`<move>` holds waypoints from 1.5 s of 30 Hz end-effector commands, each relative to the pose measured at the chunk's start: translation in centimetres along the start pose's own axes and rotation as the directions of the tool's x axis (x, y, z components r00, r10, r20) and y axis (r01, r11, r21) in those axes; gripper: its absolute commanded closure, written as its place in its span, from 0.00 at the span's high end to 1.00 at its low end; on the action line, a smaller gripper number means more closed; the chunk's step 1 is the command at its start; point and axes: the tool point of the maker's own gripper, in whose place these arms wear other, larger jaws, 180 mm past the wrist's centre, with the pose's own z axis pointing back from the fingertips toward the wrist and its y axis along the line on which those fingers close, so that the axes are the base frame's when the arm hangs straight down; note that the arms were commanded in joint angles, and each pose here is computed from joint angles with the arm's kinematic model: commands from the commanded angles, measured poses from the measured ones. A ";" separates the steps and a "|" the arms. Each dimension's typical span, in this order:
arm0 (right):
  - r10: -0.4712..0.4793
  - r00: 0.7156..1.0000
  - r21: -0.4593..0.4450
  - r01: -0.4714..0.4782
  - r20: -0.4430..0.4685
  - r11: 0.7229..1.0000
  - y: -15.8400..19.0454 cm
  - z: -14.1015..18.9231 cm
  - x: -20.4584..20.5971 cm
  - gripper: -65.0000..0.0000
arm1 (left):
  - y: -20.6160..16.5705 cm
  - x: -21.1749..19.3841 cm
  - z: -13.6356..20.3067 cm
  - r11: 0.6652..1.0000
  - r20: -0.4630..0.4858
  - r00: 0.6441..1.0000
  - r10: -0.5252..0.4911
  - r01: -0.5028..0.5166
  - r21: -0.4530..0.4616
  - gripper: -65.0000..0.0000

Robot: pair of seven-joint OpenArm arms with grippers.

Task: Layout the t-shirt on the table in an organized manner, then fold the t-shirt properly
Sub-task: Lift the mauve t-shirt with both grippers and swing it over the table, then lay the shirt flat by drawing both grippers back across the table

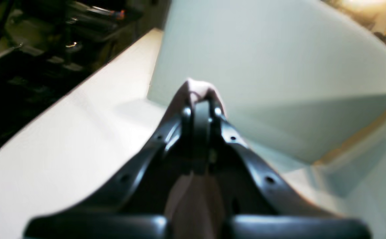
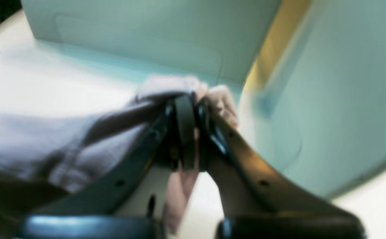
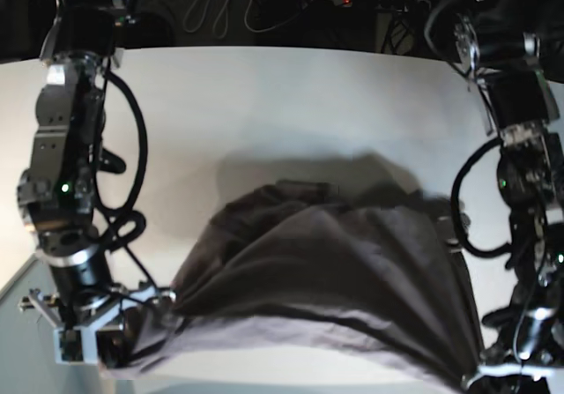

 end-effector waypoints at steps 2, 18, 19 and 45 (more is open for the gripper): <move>0.009 0.996 -0.018 -0.008 0.085 1.000 -1.0 -1.5 3.1 0.00 | -1.2 3.2 -2.2 1.000 0.071 0.998 0.001 0.000 -0.020 0.00; 0.077 0.965 -0.180 -0.032 0.250 0.983 -11.6 -10.3 18.6 0.00 | -5.9 17.1 -12.3 0.992 0.181 0.977 0.110 -0.097 -0.081 0.00; 0.076 0.962 -0.186 -0.027 0.264 0.982 -12.0 -10.4 19.7 0.00 | -6.9 18.2 -12.4 0.990 0.197 0.973 0.120 -0.102 -0.100 0.00; 0.039 0.999 0.014 -0.039 -0.024 0.999 -0.2 0.8 -2.3 0.00 | 0.4 -1.5 2.5 0.998 -0.023 0.998 -0.055 0.055 -0.008 0.00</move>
